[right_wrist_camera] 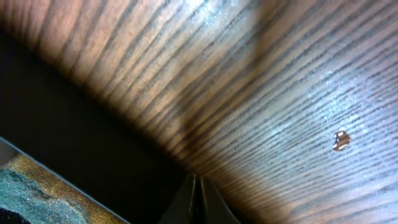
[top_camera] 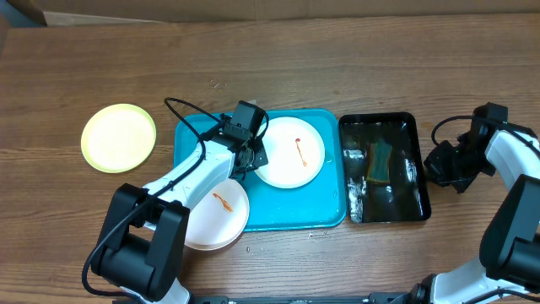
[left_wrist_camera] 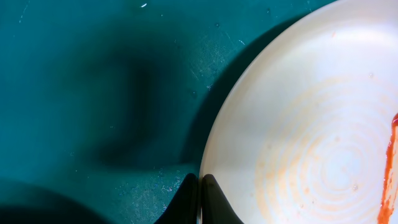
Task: Clean dirty plates on tray and stack at the side
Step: 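Reach the right gripper into the black tray toward the sponge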
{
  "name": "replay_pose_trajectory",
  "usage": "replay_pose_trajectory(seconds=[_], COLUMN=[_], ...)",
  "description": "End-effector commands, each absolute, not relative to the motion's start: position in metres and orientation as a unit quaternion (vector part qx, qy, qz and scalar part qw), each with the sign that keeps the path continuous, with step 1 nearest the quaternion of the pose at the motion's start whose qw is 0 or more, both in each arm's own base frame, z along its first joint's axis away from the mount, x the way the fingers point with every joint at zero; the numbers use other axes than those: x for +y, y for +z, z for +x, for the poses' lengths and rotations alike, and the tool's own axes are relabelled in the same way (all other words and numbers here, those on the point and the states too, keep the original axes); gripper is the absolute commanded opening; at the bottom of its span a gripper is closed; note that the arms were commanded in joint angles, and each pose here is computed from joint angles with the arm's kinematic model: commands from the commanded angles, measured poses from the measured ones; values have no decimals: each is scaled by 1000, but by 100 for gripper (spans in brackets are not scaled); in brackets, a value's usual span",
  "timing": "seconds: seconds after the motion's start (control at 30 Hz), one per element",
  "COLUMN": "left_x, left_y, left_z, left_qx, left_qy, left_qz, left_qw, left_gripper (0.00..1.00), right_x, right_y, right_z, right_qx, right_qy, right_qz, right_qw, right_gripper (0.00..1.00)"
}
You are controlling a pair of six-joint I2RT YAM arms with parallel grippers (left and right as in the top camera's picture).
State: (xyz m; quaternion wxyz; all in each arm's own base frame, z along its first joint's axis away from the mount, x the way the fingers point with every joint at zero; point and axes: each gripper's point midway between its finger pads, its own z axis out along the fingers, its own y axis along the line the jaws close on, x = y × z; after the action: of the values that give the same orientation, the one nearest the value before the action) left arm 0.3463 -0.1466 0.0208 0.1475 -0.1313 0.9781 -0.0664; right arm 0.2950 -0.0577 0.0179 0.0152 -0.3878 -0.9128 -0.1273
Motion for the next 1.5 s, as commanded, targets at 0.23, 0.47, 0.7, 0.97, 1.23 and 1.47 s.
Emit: replay_pose_trajectory(seconds=[0.23, 0.47, 0.7, 0.97, 1.23, 1.47], left_x=[-155, -156, -150, -153, -151, -150], left_y=[18, 18, 23, 28, 43, 46], left_z=[346, 346, 348, 353, 361, 355], left_qx=[985, 985, 986, 986, 986, 988], left_qy=[-74, -76, -82, -87, -95, -91], left_qz=[-59, -47, -49, -30, -15, -12], left_qw=[147, 148, 136, 139, 138, 120], left_gripper=[12, 44, 39, 36, 39, 41], right_x=[-78, -76, -31, 17, 38, 47], right_y=[68, 167, 169, 120, 65, 34], right_z=[356, 386, 382, 365, 334, 319], right_qx=[-925, -941, -968, -988, -993, -993], right_qy=[-133, -128, -108, -57, -50, -50], right_qz=[-345, -283, -197, -121, -99, -103], right_qw=[-87, -136, -112, -71, -25, -16], right_gripper=[18, 26, 26, 35, 53, 61])
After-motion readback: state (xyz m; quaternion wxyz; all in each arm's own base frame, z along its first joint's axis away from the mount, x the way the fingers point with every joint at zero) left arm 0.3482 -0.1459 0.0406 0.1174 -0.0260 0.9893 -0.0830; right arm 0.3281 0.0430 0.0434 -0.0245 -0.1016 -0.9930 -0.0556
